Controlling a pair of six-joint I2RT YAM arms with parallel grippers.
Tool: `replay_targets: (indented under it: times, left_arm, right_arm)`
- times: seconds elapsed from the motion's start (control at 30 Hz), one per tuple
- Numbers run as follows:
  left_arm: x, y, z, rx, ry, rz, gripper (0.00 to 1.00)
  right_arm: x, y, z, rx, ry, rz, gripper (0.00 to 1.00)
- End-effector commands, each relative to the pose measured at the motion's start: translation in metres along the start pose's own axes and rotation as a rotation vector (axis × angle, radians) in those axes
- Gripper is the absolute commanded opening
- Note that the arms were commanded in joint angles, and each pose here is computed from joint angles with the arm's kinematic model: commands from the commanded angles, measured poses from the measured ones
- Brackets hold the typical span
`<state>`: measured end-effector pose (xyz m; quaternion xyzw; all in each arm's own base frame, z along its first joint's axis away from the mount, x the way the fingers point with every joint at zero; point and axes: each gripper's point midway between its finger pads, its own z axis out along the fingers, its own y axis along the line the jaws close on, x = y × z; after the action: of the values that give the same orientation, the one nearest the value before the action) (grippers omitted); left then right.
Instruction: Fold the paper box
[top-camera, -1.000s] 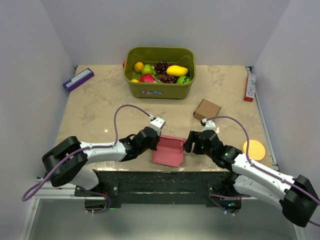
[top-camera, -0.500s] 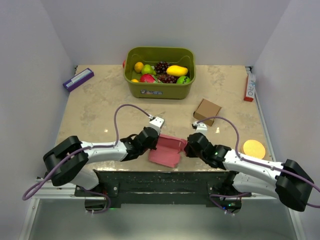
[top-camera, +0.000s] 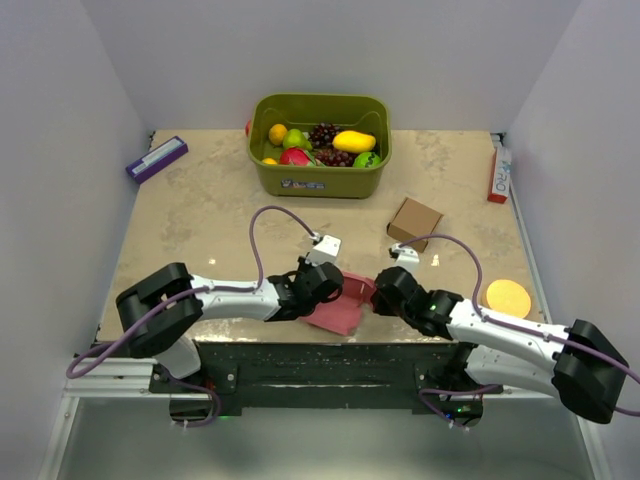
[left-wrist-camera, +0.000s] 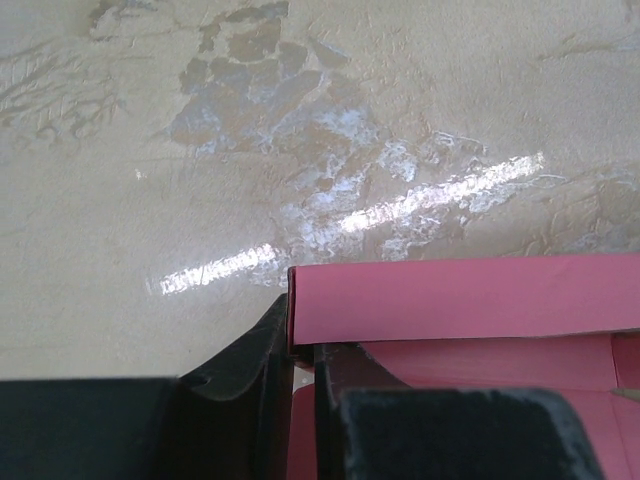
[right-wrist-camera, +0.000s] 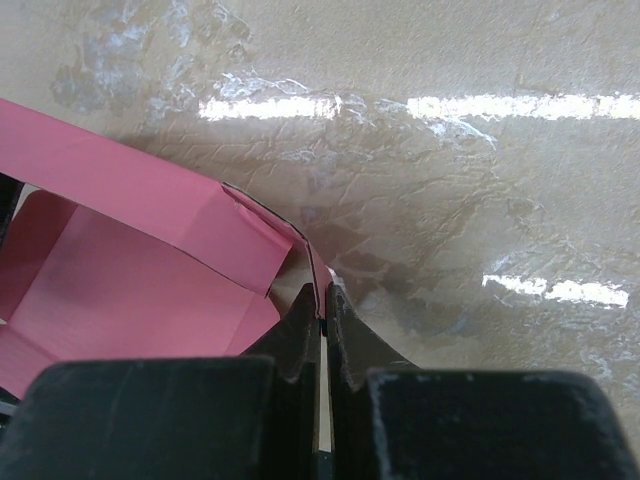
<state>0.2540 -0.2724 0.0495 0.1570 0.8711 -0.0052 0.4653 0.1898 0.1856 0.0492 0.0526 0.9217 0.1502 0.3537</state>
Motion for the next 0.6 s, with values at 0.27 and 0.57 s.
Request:
replay_targets:
  times: [0.27,0.57]
  left_arm:
    - [0.022,0.040,-0.004,-0.131,0.057,0.081,0.08]
    - [-0.015,0.019,-0.034,0.105,-0.053,0.009,0.51]
  right_arm:
    - [-0.019,-0.006,-0.006,0.041,-0.081,0.056,0.00]
    - [-0.030,0.001,-0.009,0.010,-0.114,0.046,0.00]
